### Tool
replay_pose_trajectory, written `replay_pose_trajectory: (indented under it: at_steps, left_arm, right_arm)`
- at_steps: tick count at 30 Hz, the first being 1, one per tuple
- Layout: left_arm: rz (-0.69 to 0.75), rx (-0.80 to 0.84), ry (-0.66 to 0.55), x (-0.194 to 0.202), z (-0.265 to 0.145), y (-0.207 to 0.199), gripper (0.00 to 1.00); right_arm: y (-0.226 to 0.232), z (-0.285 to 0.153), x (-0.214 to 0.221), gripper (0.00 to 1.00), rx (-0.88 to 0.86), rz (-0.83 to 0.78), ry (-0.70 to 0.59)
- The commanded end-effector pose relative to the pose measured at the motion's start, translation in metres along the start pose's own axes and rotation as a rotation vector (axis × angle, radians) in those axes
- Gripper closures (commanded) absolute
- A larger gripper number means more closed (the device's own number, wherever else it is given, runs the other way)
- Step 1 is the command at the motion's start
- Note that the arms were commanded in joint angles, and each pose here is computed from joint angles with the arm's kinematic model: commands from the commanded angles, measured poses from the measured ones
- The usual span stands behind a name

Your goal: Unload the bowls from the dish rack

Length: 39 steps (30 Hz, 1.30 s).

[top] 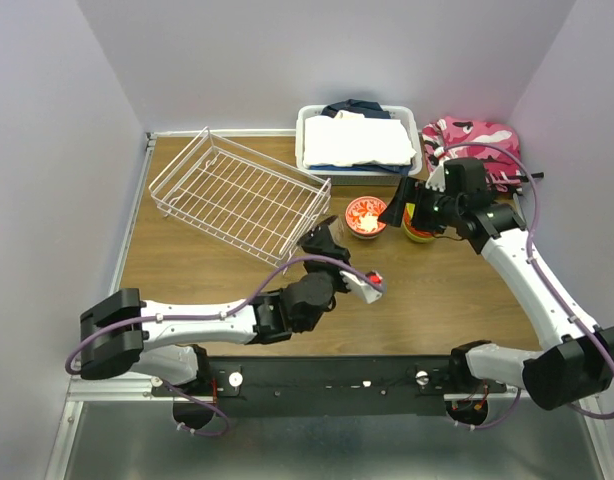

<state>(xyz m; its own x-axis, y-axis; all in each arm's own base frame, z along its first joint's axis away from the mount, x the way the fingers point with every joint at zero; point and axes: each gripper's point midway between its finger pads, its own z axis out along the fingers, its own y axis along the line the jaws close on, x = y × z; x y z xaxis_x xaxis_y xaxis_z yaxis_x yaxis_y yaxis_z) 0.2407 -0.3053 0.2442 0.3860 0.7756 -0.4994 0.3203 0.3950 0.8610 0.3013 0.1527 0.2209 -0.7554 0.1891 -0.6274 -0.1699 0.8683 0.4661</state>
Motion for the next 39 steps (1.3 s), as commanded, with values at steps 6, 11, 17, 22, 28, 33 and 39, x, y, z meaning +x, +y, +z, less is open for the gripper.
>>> replay_pose_trajectory:
  at_steps: [6, 11, 17, 22, 28, 33, 39]
  left_arm:
    - [0.101, 0.006, -0.036, -0.017, -0.014, -0.042, 0.69]
    - [0.142, 0.028, -0.036, -0.019, -0.013, -0.062, 0.69]
    - [0.194, 0.077, -0.03, -0.014, -0.013, -0.095, 0.69]
    - [0.213, 0.103, -0.025, -0.011, -0.012, -0.114, 0.69]
    - [0.232, 0.103, -0.012, -0.007, -0.011, -0.125, 0.69]
    - [0.243, 0.074, -0.003, -0.005, -0.009, -0.128, 0.69]
    - [0.241, 0.042, 0.007, -0.004, -0.008, -0.127, 0.7]
  right_arm:
    - [0.015, 0.009, 0.016, 0.02, -0.075, 0.014, 0.166]
    - [0.018, 0.016, 0.026, 0.04, -0.098, 0.035, 0.241]
    - [0.024, 0.02, 0.03, 0.05, -0.104, 0.031, 0.298]
    - [0.03, 0.031, 0.045, 0.07, -0.089, 0.017, 0.398]
    - [0.034, 0.04, 0.066, 0.09, -0.054, -0.034, 0.525]
    - [0.036, 0.05, 0.083, 0.09, -0.024, -0.051, 0.609]
    - [0.035, 0.057, 0.095, 0.11, 0.018, -0.085, 0.679]
